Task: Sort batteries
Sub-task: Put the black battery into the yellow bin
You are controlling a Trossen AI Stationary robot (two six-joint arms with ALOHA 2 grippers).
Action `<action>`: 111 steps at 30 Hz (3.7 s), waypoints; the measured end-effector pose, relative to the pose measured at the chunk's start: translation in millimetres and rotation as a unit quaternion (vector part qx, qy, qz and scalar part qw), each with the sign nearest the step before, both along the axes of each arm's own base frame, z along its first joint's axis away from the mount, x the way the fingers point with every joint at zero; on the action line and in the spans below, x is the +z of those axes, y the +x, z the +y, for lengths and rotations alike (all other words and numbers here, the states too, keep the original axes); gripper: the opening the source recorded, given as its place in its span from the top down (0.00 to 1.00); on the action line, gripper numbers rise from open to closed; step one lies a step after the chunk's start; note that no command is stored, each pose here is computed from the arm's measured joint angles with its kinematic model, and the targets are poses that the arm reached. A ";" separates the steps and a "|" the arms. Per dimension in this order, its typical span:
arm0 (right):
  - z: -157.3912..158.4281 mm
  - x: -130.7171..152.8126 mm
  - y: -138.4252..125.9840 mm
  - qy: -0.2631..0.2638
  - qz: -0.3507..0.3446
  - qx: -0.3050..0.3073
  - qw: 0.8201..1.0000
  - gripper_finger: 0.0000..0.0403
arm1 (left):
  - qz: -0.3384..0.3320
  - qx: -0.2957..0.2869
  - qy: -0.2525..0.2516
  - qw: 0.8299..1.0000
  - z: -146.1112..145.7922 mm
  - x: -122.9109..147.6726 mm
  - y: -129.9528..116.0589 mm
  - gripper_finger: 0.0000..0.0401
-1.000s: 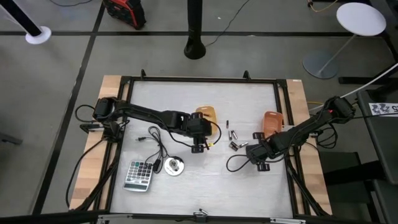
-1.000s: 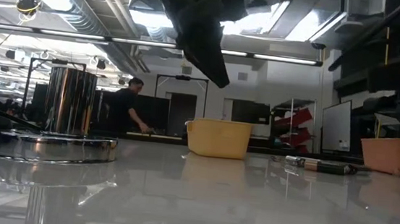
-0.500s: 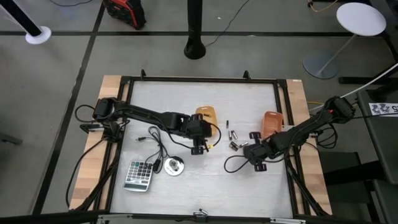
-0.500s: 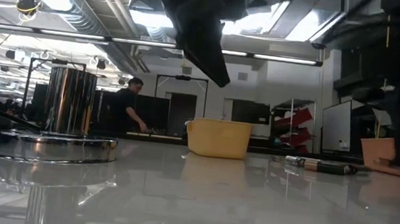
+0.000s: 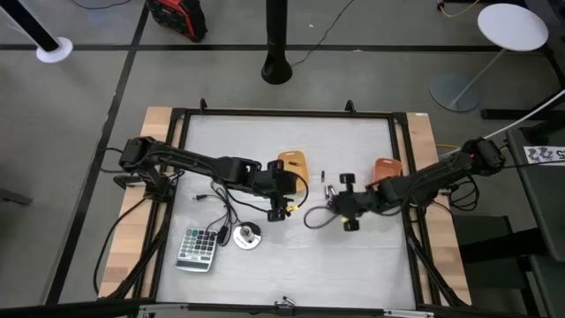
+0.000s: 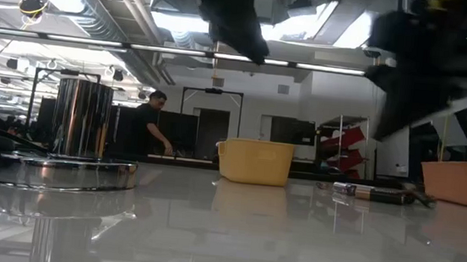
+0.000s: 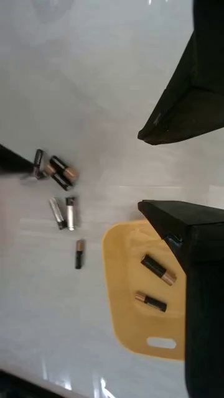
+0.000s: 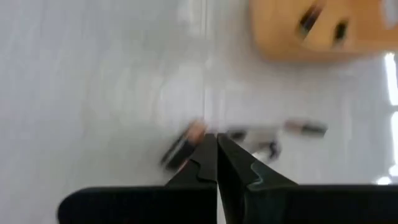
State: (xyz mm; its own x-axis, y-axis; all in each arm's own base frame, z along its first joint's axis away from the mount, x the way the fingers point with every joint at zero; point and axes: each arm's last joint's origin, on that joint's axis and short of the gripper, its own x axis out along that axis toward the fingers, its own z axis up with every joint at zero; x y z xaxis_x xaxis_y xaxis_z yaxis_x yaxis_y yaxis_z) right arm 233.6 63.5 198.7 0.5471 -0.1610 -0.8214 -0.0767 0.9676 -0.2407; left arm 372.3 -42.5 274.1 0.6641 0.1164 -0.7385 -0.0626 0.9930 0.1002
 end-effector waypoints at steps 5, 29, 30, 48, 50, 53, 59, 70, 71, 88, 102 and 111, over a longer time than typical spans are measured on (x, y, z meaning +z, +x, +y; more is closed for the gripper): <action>-19.0 4.0 11.2 0.001 -0.031 -0.009 0.999 1.00 | -0.009 -0.009 -0.003 1.000 -7.3 5.8 -3.7 0.64; 20.9 -3.4 -51.6 0.095 0.266 0.070 0.957 0.87 | -0.012 -0.011 -0.009 1.000 -17.5 -27.2 21.0 0.64; 20.6 -5.8 -55.1 0.094 0.280 0.069 0.953 0.84 | -0.011 -0.010 -0.010 1.000 -17.5 -27.2 21.0 0.64; 26.7 -39.8 -81.1 0.066 0.370 0.102 0.921 0.64 | -0.011 -0.008 -0.011 1.000 -17.4 -27.3 20.9 0.64; 27.6 -44.6 -79.7 0.061 0.383 0.100 0.916 0.63 | -0.011 -0.008 -0.012 1.000 -17.4 -27.3 20.9 0.64; 29.6 -51.7 -78.3 0.067 0.409 0.102 0.905 0.63 | -0.011 -0.007 -0.012 1.000 -17.4 -27.4 20.9 0.64; 31.4 -64.8 -74.0 0.052 0.434 0.089 0.895 0.63 | -0.011 -0.008 -0.011 1.000 -17.4 -27.4 20.9 0.64; 32.6 -68.3 -72.3 0.060 0.437 0.064 0.895 0.73 | -0.011 -0.008 -0.011 1.000 -17.4 -27.4 20.8 0.64; 32.7 -68.3 -72.3 0.063 0.438 0.061 0.895 0.76 | -0.011 -0.008 -0.011 1.000 -17.4 -27.4 20.8 0.64; 40.8 -57.9 -56.1 0.070 0.393 0.051 0.915 0.97 | -0.012 -0.009 -0.011 1.000 -17.6 -27.2 21.0 0.64; 40.2 -47.3 -18.2 0.052 0.240 0.054 0.968 1.00 | -0.038 -0.022 -0.031 0.999 -16.8 -1.7 9.0 0.64; 23.8 -45.4 3.0 0.074 0.176 0.049 0.980 1.00 | -0.032 -0.007 -0.057 0.998 -25.3 -2.8 6.3 0.64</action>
State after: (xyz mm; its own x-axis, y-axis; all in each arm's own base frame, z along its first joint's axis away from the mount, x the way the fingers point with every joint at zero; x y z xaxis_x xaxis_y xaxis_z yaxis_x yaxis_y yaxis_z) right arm 236.7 87.3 153.3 0.2332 0.0130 -0.9723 -0.2247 0.9736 -0.0409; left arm 378.6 -67.7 271.3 0.7108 0.0253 -0.7030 -0.0522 0.9985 -0.0168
